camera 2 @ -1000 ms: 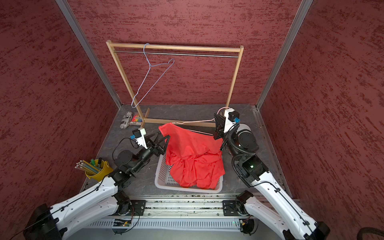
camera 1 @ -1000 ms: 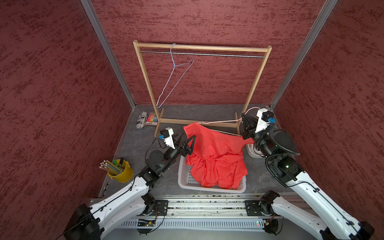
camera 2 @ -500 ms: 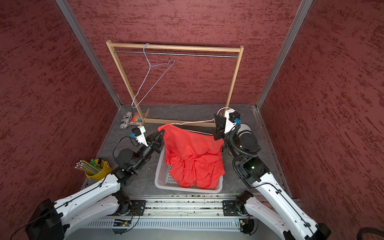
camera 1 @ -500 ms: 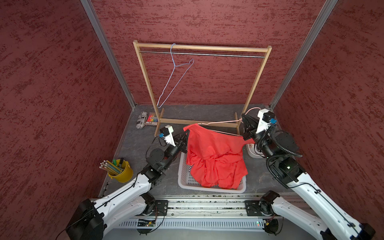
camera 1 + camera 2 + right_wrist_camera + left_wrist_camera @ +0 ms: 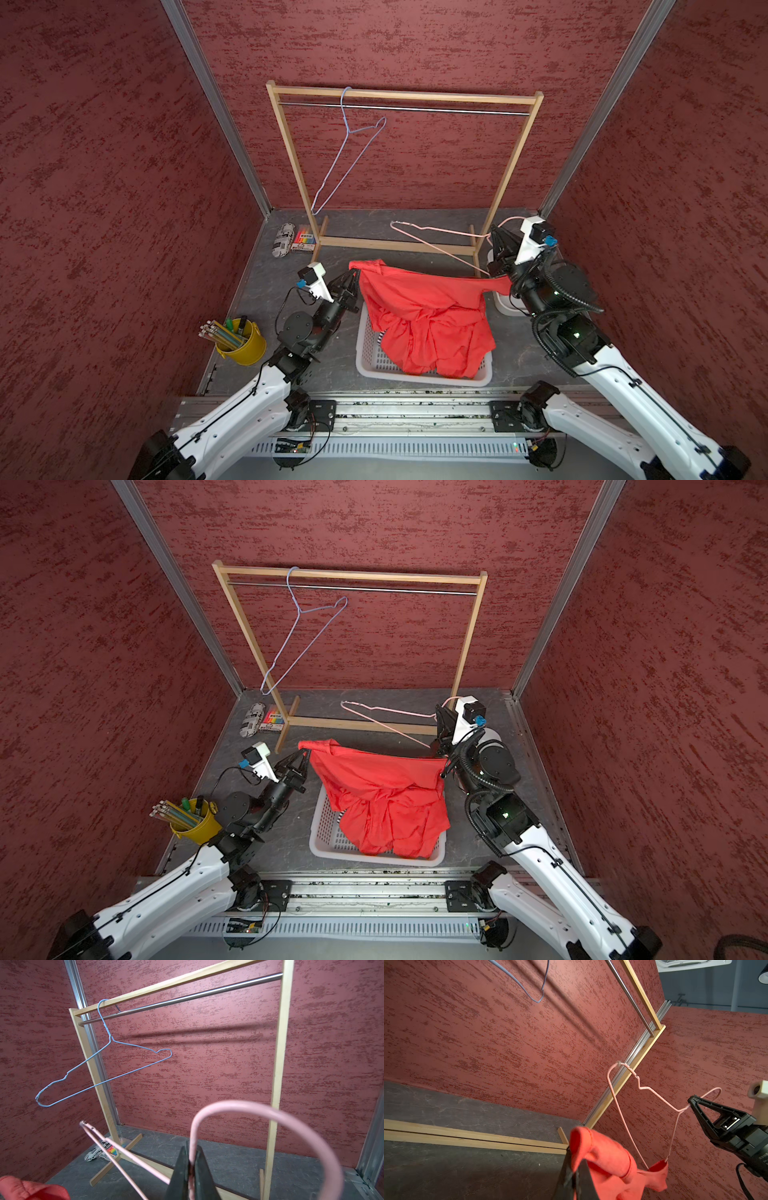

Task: Remove the clothespins securing tank tops to the hanger
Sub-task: Remove the tank top from the hanger.

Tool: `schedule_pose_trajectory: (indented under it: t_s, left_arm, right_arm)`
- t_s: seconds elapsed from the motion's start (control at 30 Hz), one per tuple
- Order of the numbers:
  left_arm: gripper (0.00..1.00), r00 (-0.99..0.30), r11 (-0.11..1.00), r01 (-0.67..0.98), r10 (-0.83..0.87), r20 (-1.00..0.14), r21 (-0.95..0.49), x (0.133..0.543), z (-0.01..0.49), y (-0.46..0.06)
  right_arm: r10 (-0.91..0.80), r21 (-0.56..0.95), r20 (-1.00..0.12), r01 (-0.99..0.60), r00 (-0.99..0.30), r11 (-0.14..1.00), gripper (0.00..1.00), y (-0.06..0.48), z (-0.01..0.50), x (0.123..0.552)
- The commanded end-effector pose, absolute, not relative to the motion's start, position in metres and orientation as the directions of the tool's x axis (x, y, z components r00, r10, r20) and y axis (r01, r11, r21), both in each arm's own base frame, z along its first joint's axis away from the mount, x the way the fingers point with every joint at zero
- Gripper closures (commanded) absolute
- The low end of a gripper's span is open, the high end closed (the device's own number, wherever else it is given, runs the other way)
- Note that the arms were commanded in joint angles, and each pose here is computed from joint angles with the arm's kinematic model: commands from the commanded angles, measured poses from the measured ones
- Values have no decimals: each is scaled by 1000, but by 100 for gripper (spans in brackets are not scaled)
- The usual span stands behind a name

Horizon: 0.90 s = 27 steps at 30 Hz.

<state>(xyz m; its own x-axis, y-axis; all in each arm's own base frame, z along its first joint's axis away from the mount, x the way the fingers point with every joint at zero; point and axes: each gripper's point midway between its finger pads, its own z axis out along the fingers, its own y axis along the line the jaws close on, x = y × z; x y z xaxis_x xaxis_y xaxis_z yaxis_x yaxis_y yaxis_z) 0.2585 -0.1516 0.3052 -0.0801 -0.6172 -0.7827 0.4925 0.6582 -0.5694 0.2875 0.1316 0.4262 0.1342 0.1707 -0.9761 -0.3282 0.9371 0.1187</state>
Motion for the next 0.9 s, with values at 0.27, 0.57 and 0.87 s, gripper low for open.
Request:
schedule_pose_trajectory:
  t_s: [0.27, 0.57, 0.87]
  left_arm:
    - [100, -268, 414, 781, -452, -851, -467, 220, 328, -224]
    - [100, -398, 501, 767, -117, -910, -400, 181, 253, -279]
    - [37, -517, 911, 341, -25, -856, -232, 197, 159, -223]
  right_arm:
    - [246, 136, -943, -415, 226, 900, 100, 140, 469, 277]
    - [255, 111, -948, -554, 189, 825, 100, 169, 481, 272]
    - [223, 124, -972, -648, 72, 751, 100, 193, 452, 268]
